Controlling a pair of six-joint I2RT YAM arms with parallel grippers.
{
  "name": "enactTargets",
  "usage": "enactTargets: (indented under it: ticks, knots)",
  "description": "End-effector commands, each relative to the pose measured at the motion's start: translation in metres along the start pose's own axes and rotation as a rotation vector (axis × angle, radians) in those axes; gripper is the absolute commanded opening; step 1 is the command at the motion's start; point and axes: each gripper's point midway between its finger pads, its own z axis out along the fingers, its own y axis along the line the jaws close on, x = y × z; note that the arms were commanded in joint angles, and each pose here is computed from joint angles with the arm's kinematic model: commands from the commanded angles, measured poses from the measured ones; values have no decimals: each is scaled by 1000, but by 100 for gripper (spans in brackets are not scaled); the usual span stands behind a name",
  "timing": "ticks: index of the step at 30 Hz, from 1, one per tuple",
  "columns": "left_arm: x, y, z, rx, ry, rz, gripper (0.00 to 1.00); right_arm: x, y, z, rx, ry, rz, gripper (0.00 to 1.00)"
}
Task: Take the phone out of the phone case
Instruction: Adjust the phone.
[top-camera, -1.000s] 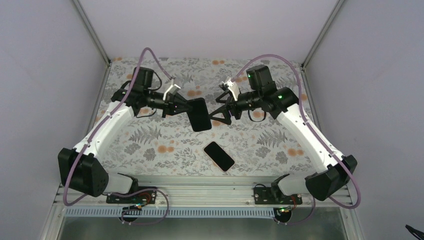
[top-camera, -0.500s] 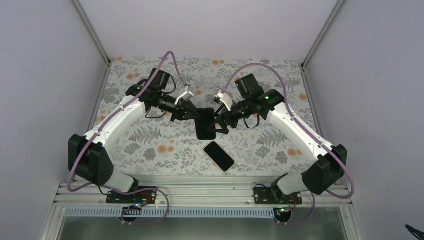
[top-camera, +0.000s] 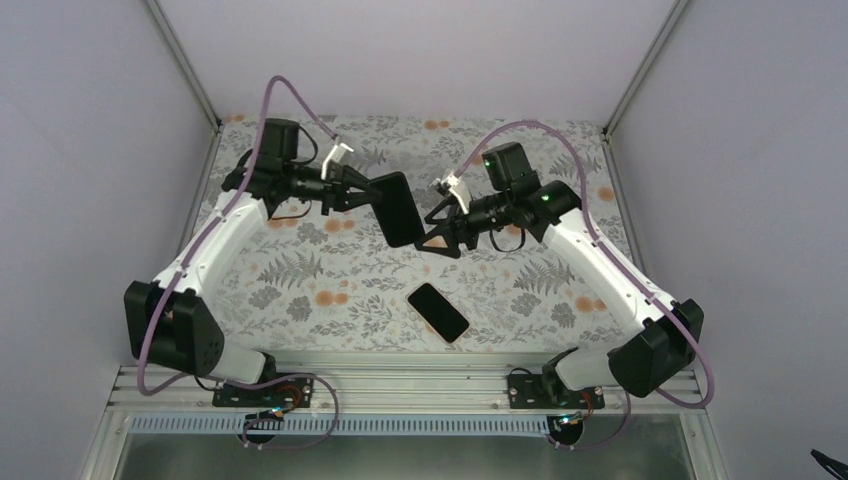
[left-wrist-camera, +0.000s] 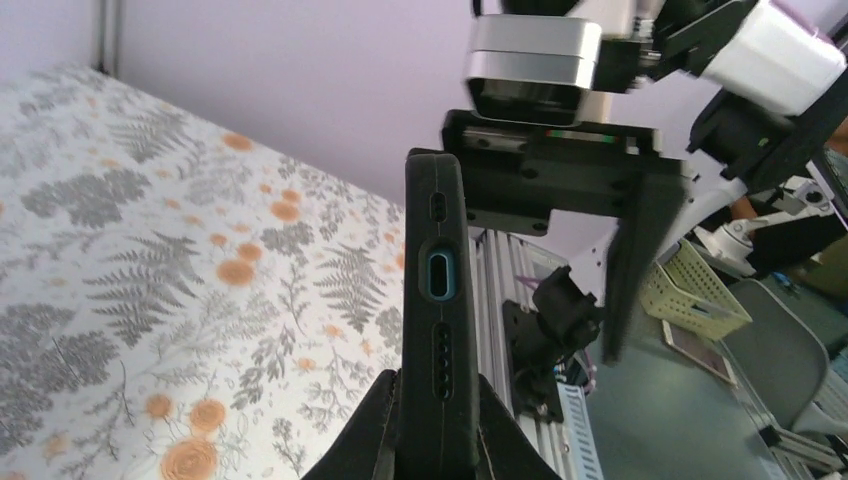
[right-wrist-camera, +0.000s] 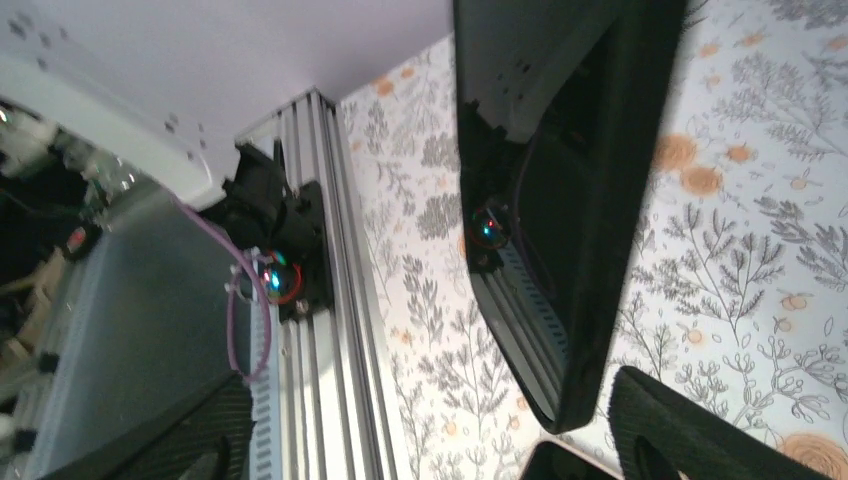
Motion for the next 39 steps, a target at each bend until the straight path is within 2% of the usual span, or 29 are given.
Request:
enactTargets:
  ticks: [1, 5, 11, 16, 23, 30, 39]
  knots:
    - [-36, -44, -11, 46, -82, 104, 2, -36, -1, -18, -66, -167, -3, 78]
    - [-56, -60, -20, 10, -135, 131, 2, -59, 8, -30, -139, -249, -18, 75]
    - [-69, -71, -26, 27, -187, 78, 2, -69, 22, -35, -224, -274, -29, 69]
    - [-71, -66, -34, 21, -247, 9, 2, -71, 29, -36, -255, -278, -30, 61]
    - [-66, -58, -60, 1, -394, -87, 2, -66, 36, -24, -272, -254, -36, 55]
    - [-64, -69, -61, 0, -390, -49, 2, -67, 34, -12, -288, -236, -25, 54]
    - [-56, -73, -52, -7, -304, 32, 2, -63, 35, -13, -266, -233, -39, 53]
